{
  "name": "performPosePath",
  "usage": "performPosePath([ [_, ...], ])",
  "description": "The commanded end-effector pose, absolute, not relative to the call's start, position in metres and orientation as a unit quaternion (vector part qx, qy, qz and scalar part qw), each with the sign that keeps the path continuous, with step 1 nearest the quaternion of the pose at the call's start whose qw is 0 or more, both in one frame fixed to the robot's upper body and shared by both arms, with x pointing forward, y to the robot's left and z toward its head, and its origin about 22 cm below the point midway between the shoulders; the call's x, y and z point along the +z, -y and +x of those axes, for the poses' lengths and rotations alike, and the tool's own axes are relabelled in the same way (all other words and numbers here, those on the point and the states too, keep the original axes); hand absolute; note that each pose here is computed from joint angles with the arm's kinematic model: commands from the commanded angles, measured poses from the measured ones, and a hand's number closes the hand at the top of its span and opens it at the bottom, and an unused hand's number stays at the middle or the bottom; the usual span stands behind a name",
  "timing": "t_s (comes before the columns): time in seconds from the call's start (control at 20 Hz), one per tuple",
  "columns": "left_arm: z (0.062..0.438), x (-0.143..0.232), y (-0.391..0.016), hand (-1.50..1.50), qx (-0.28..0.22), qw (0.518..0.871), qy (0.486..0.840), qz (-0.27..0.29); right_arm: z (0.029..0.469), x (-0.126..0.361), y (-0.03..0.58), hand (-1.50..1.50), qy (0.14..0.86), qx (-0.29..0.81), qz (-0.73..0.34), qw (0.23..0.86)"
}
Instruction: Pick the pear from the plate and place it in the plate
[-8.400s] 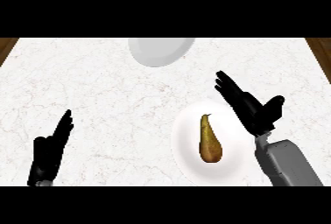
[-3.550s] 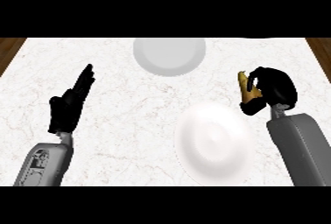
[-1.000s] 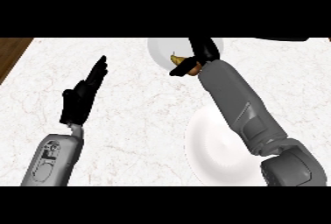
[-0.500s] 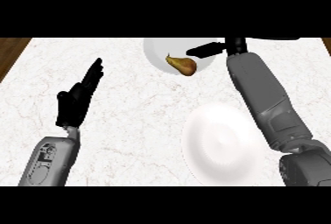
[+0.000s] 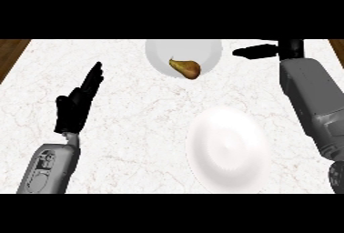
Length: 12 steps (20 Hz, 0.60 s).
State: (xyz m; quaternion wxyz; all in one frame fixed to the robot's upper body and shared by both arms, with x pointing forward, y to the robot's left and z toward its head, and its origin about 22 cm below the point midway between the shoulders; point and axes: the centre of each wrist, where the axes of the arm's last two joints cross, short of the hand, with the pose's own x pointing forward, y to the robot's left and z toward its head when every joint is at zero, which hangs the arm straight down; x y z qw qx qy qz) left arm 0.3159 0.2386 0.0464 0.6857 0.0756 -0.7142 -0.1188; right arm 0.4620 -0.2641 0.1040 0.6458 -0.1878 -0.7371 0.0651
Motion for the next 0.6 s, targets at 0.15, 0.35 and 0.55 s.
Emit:
performPosePath([
  [0.15,0.321,0.052,-0.229,0.00,-0.122,0.684,0.715,0.074,0.445,0.083,0.311,-1.50,0.736,0.084,-0.190,0.644],
  [0.35,0.309,0.042,-0.239,0.00,-0.117,0.680,0.720,0.074,0.436,0.087,0.343,-1.50,0.734,0.070,-0.181,0.651],
  [0.55,0.319,0.057,-0.238,0.00,-0.121,0.682,0.718,0.071,0.427,0.072,0.354,-1.50,0.734,0.065,-0.180,0.652],
])
